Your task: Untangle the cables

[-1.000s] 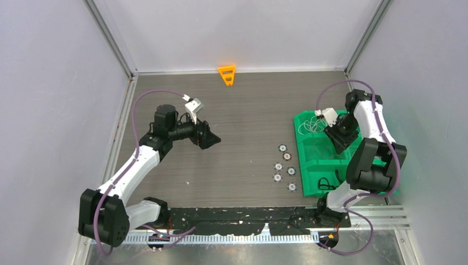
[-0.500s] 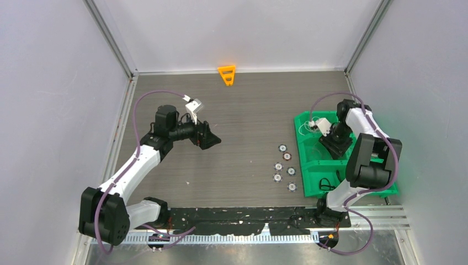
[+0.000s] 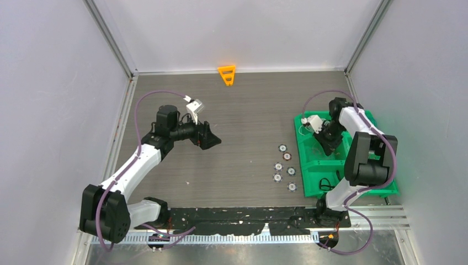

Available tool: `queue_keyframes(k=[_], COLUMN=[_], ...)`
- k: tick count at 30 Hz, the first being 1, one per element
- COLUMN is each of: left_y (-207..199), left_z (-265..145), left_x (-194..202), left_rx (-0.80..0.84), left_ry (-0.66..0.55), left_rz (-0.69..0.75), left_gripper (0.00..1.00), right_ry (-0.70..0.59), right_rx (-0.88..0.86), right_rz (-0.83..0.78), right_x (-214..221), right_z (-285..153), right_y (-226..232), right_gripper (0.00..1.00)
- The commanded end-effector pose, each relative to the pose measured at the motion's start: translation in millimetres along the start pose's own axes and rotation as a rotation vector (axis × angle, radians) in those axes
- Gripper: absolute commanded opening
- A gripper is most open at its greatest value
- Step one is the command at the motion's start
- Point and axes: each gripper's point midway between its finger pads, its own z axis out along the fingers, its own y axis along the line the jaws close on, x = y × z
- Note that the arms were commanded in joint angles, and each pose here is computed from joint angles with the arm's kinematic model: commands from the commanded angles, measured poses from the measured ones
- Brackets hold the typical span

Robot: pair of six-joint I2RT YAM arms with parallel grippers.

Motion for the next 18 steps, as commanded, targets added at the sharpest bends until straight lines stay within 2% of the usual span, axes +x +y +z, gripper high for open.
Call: queue_keyframes(k=[1, 5, 7, 10, 15, 18], left_y=[-1.2, -0.9, -0.7, -0.9, -2.5, -4.0], left_z=[1.3, 1.5, 1.6, 1.6, 1.3, -0.1], left_x=[-5.8, -2.9, -2.6, -3.8, -5.4, -7.0], left_rx=[0.007, 0.006, 0.006, 0.008, 0.016, 0.017], left_ry=[-0.023, -0.018, -0.017, -0.018, -0.020, -0.023], left_rz=[0.025, 0.020, 0.020, 0.025, 0.030, 0.034], left_gripper=[0.84, 0.83, 0.84, 0.83, 0.83, 0.86], right_ry=[-0.100, -0.088, -0.064, -0.055, -0.070, -0.087], right_rx=[-0.039, -0.066, -0.075, -0.078, -0.060, -0.055], right_rz=[0.010, 0.006, 0.002, 0.010, 0.012, -0.008], right_x=[-28.9, -25.8, -18.5, -9.9, -6.8, -8.7], right_z=[-1.5, 3.8, 6.1, 5.9, -11.8, -28.3], right_y=[3.0, 8.2, 10.4, 8.8, 1.1, 4.0], right_gripper=[0.05, 0.05, 0.12, 0.32, 0.43, 0.55])
